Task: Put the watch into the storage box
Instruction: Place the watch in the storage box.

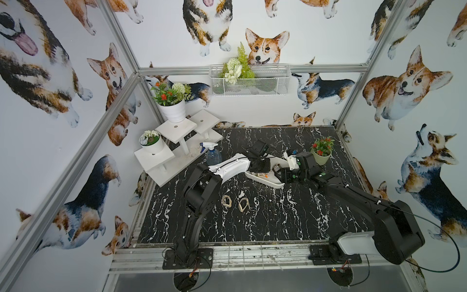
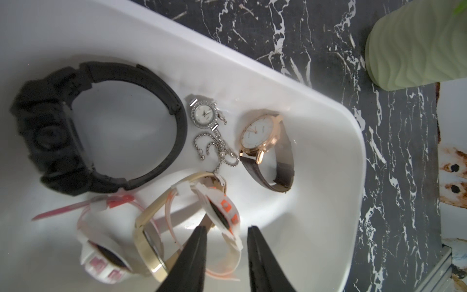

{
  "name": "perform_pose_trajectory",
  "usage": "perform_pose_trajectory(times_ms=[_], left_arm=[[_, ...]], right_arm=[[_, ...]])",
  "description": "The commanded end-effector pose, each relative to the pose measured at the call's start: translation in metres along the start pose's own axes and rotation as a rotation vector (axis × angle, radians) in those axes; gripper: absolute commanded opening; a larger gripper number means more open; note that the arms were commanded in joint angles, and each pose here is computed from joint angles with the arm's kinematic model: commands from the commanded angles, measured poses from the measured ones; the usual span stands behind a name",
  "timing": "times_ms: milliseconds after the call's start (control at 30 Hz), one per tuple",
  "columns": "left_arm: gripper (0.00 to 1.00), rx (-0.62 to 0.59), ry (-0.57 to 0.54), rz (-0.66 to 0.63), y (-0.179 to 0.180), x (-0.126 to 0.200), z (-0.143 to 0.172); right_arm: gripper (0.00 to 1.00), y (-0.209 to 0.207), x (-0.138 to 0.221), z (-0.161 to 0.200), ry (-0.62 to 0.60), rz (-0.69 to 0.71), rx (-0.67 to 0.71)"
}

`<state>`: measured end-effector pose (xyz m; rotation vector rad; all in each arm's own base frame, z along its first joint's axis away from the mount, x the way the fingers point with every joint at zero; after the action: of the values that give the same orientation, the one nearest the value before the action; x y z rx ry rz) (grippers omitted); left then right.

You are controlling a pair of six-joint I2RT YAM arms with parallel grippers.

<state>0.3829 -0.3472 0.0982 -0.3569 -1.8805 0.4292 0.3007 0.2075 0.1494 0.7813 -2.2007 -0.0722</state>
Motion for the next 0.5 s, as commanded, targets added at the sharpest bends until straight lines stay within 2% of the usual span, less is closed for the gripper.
perform_pose_trajectory(times_ms=[0, 133, 267, 467], left_arm=[[0.36, -0.024, -0.027, -0.007, -0.001, 0.011, -0.007], [0.39, -0.039, -0.059, 0.006, -0.006, 0.03, -0.015], [0.42, -0.036, -0.087, -0.006, 0.001, 0.055, -0.021], [0.45, 0.015, -0.079, -0.12, 0.058, 0.097, 0.002]], right_arm=[[0.54, 0.002, 0.003, 0.0, 0.003, -0.002, 0.024], [0.54, 0.012, 0.007, -0.004, -0.011, -0.011, 0.072], [0.54, 0.04, 0.003, -0.005, -0.002, -0.054, 0.177], [0.54, 0.083, -0.015, 0.005, 0.045, -0.15, 0.292]])
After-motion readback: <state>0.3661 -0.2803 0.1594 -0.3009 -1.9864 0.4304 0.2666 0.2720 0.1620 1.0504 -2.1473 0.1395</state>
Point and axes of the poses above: each gripper's point midway between its finger pads, its own x axis back along the fingers, its own y axis along the line the jaws close on, z = x × y, the point moved 2 cm from there along x, back along the fingers, and after that the axes turned 11 degrees about x, right-handed, at the moved point
